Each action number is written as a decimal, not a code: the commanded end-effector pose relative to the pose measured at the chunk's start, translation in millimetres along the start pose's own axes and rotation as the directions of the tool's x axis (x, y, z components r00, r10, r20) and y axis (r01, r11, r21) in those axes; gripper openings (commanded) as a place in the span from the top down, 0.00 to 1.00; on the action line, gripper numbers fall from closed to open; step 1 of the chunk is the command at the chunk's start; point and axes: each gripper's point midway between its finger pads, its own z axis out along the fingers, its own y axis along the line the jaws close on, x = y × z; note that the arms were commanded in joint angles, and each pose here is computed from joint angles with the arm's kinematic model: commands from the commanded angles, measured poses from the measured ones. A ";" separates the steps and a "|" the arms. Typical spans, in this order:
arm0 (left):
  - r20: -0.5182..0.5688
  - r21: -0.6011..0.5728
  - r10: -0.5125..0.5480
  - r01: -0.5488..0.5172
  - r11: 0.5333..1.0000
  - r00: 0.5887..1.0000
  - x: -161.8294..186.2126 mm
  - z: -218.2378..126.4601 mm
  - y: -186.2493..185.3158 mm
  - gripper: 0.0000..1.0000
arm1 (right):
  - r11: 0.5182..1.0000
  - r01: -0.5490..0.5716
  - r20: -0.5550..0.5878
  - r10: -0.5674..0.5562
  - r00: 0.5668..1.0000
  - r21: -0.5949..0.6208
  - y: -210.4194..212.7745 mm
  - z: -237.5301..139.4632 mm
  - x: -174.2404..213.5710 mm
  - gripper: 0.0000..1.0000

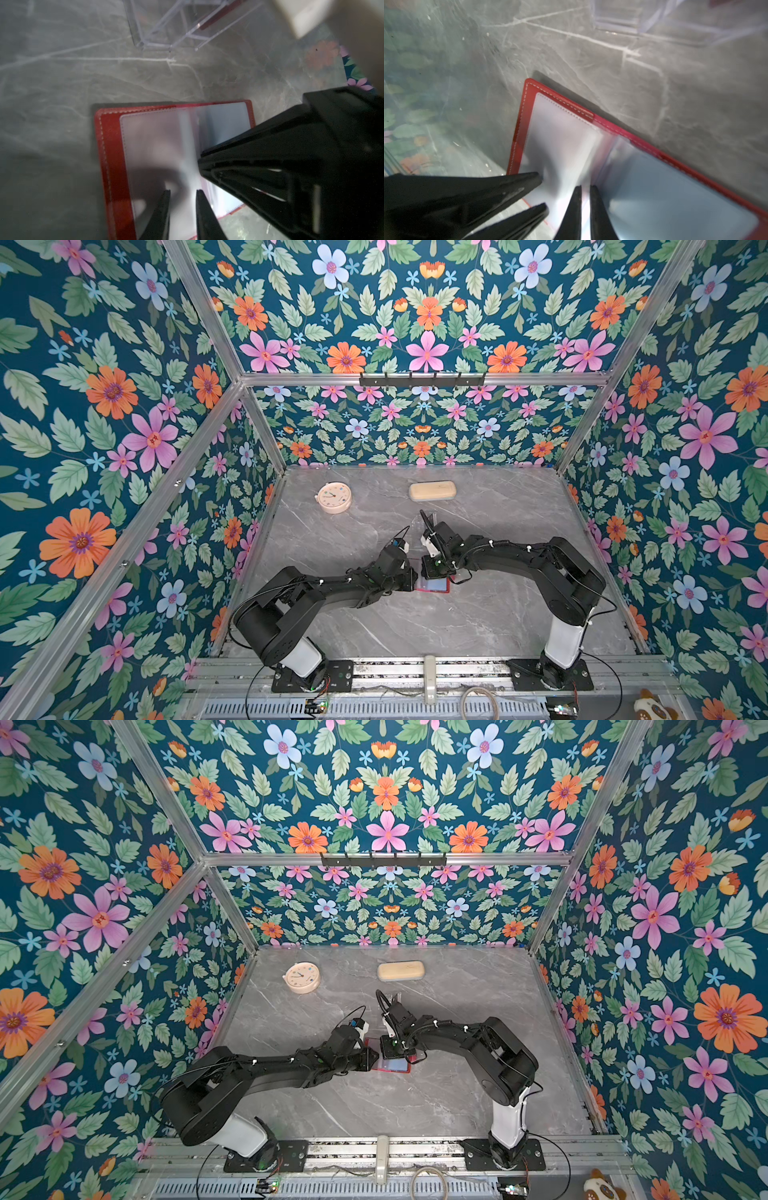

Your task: Put the credit cards into the card holder

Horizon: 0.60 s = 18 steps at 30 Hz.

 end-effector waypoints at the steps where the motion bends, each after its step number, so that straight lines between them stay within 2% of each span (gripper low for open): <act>1: 0.004 0.034 -0.032 0.032 0.999 0.999 0.5 1.4 -6.0 0.74 | 0.998 0.020 -0.024 -0.018 1.000 0.064 -8.9 -4.0 6.5 0.87; 7: 0.016 0.042 -0.022 0.021 0.999 1.000 -5.0 -3.1 -11.4 0.72 | 0.998 0.030 0.035 -0.032 0.999 0.056 -2.1 -23.9 -2.0 0.82; 10: 0.025 0.062 0.008 -0.009 0.998 1.000 -15.0 -9.8 -22.6 0.69 | 0.998 0.034 0.074 -0.037 0.997 0.043 3.1 -41.4 -6.9 0.76; 14: 0.046 0.028 0.053 -0.054 0.998 0.998 -36.1 -20.0 -30.1 0.66 | 0.999 0.036 0.158 -0.041 0.987 0.035 8.0 -70.5 -18.6 0.67; 18: 0.066 0.014 0.061 -0.062 0.998 0.996 -58.0 -26.0 -30.4 0.65 | 1.000 0.005 0.193 -0.009 0.981 0.017 2.5 -87.8 -30.9 0.62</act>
